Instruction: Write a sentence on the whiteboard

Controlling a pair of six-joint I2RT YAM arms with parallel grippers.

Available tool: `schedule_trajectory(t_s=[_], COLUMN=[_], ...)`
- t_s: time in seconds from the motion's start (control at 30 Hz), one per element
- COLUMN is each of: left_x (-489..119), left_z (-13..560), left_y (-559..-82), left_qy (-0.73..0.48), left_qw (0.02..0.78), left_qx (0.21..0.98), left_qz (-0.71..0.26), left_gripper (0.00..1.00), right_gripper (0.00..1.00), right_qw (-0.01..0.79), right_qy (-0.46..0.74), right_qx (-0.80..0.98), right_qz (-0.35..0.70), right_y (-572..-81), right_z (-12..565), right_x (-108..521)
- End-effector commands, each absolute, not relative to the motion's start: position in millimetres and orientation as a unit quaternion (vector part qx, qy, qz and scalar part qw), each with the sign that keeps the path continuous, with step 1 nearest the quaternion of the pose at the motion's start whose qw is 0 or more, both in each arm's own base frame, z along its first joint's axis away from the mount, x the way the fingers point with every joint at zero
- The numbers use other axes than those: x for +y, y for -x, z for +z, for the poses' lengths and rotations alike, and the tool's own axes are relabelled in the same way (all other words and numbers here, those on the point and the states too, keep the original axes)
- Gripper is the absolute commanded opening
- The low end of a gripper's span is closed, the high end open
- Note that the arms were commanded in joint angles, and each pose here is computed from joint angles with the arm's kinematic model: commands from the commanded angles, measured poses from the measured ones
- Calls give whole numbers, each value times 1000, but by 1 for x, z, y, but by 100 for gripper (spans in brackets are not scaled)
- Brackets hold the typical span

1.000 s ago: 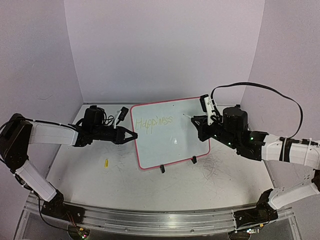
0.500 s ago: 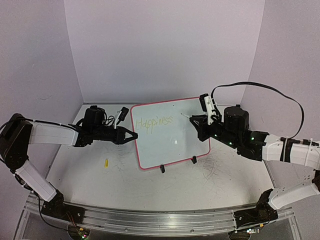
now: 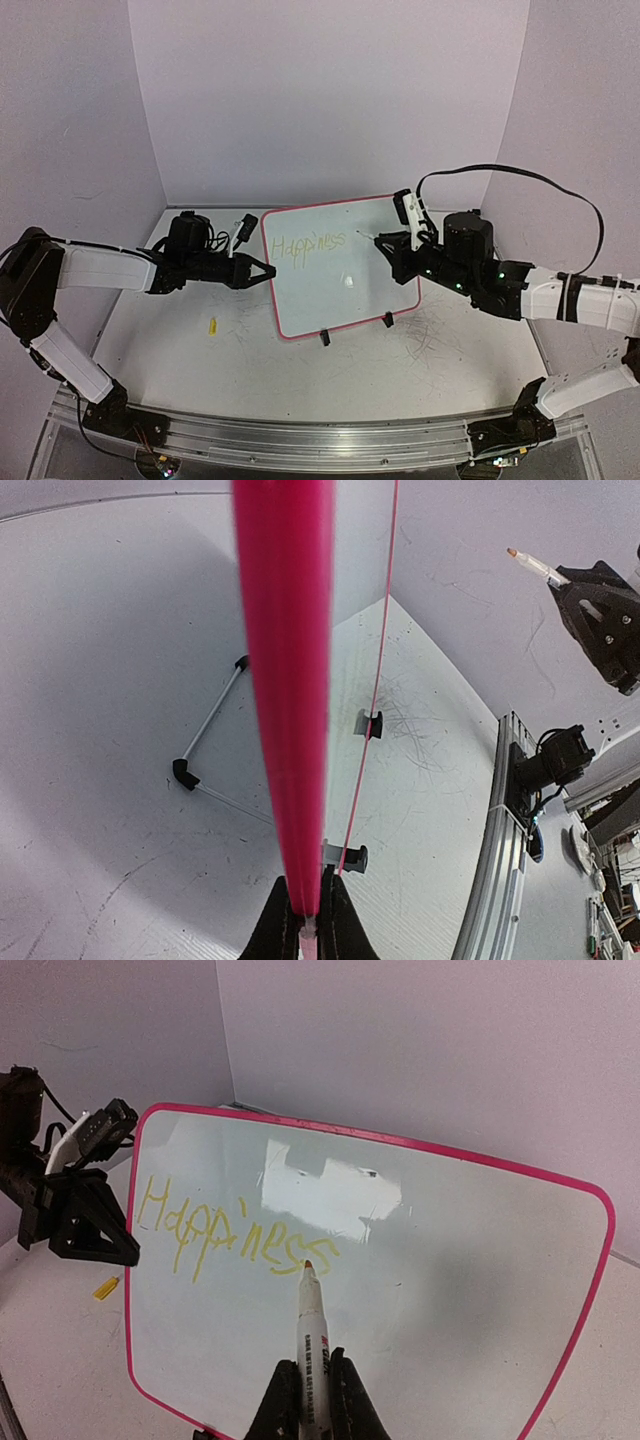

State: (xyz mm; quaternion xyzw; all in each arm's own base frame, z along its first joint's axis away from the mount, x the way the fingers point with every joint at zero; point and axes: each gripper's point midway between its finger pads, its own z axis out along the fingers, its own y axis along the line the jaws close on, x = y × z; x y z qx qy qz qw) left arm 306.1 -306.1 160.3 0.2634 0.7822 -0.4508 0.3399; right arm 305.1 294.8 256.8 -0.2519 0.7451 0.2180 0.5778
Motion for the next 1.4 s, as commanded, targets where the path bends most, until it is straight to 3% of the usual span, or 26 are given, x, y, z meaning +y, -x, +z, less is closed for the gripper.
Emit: schedule_trajectory(t_s=[0.0, 0.47, 1.37], left_x=[-300, -300, -301], left_z=[169, 169, 172], left_y=[-326, -327, -325], left_qy=[-263, -262, -270], left_qw=[386, 385, 390], left_qx=[784, 787, 785], left_qz=[-409, -406, -399], left_gripper=[0, 0, 0], right_gripper=[0, 0, 0], right_qw=[593, 560, 575], right_qy=[258, 336, 305], right_qx=[726, 716, 733], right_qz=[233, 245, 196], right_y=[-309, -282, -292], right_z=[280, 261, 253], right_x=[309, 371, 352])
